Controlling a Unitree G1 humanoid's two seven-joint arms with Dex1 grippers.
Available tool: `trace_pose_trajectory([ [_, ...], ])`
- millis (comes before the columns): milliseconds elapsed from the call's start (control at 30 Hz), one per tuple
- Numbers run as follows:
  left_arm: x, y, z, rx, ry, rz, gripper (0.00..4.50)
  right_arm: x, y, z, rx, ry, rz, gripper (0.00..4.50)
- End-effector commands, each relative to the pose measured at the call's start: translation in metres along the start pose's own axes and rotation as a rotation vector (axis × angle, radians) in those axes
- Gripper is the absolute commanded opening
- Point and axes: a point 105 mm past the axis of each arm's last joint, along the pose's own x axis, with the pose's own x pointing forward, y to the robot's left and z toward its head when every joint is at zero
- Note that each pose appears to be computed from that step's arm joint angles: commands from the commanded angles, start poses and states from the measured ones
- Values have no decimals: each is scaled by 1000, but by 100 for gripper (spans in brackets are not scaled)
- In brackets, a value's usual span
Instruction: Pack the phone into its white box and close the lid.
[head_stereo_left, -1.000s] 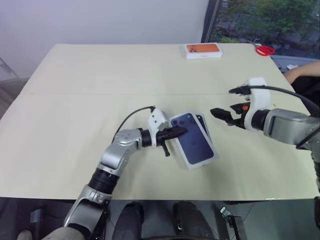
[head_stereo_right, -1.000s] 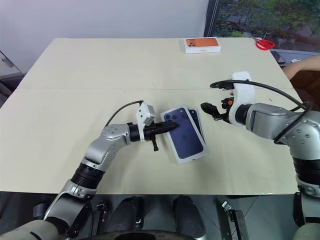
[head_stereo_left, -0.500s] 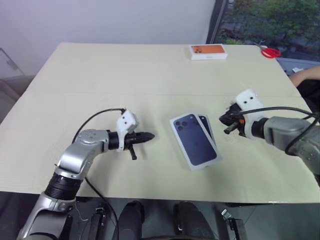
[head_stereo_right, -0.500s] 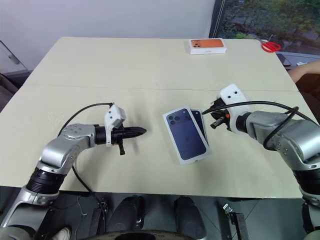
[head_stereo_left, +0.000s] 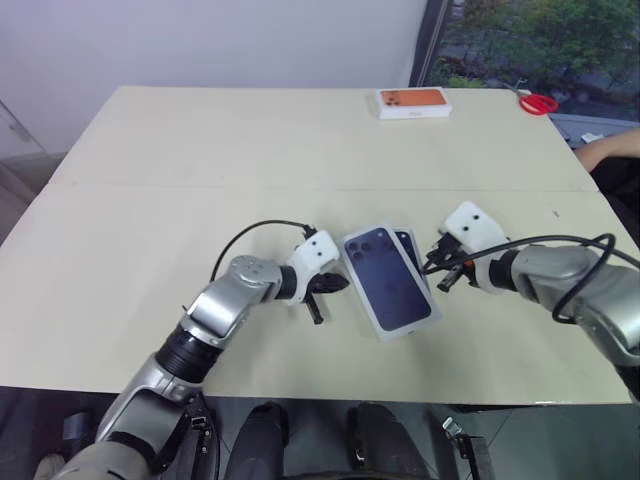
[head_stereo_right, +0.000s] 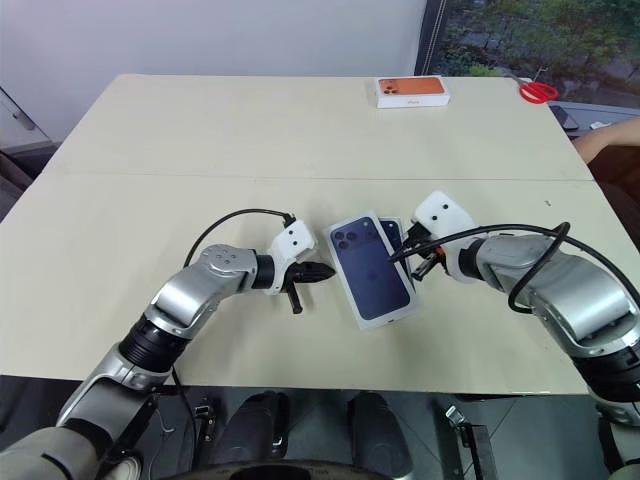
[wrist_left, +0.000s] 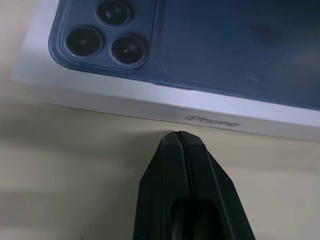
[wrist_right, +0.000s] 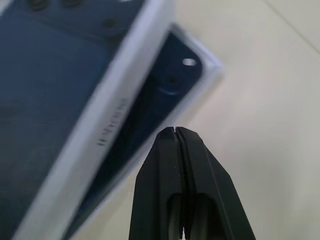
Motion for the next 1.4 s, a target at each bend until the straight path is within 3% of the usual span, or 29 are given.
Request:
trace_pose_trajectory([
  [33, 7, 2, 13, 33, -30, 27, 0, -3, 5, 6, -39, -23, 9, 4],
  [633, 23, 8, 41, -88, -204, 122, 0, -4, 9, 3, -46, -16, 14, 4],
  [1400, 29, 10, 50, -105, -228, 127, 0, 9, -8, 5, -3, -28, -77, 4],
])
